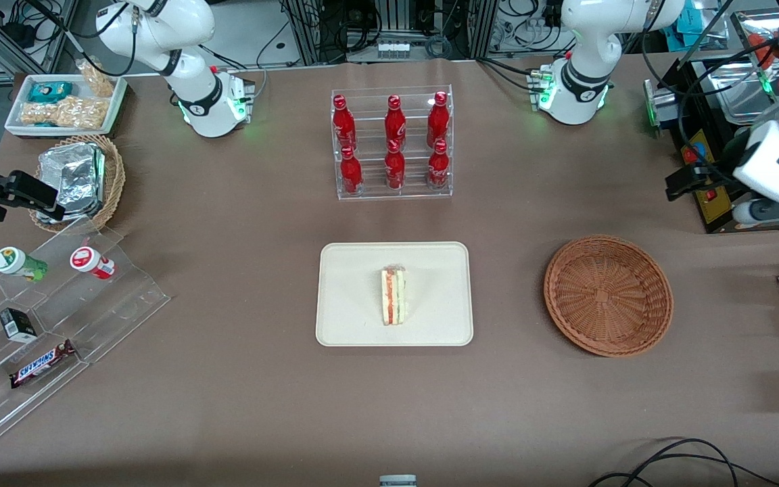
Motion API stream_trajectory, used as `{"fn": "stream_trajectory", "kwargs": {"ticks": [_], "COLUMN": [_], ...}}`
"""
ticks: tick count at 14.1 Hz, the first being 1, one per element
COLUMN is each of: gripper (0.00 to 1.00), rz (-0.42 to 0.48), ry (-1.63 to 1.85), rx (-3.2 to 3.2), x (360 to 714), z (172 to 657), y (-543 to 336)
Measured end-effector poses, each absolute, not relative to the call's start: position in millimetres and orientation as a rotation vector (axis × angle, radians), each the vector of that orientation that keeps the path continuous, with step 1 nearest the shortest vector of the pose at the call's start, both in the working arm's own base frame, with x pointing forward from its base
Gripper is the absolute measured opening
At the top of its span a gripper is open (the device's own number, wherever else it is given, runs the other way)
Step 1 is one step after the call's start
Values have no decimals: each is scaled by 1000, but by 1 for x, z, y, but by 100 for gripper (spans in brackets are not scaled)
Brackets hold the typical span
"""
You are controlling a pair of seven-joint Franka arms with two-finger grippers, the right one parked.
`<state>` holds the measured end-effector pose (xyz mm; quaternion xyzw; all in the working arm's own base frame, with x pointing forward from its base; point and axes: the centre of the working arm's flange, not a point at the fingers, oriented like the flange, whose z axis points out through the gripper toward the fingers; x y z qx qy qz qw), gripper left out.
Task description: Place sandwich from basket to tray
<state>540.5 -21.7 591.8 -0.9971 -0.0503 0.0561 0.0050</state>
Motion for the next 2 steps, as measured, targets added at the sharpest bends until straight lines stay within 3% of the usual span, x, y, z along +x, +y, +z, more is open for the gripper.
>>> {"fn": "stream_trajectory", "kwargs": {"ticks": [2], "gripper": [100], "rz": [134], "ry": [-167], "rx": [-3155], "x": [544], "z": [594], "y": [-17]}}
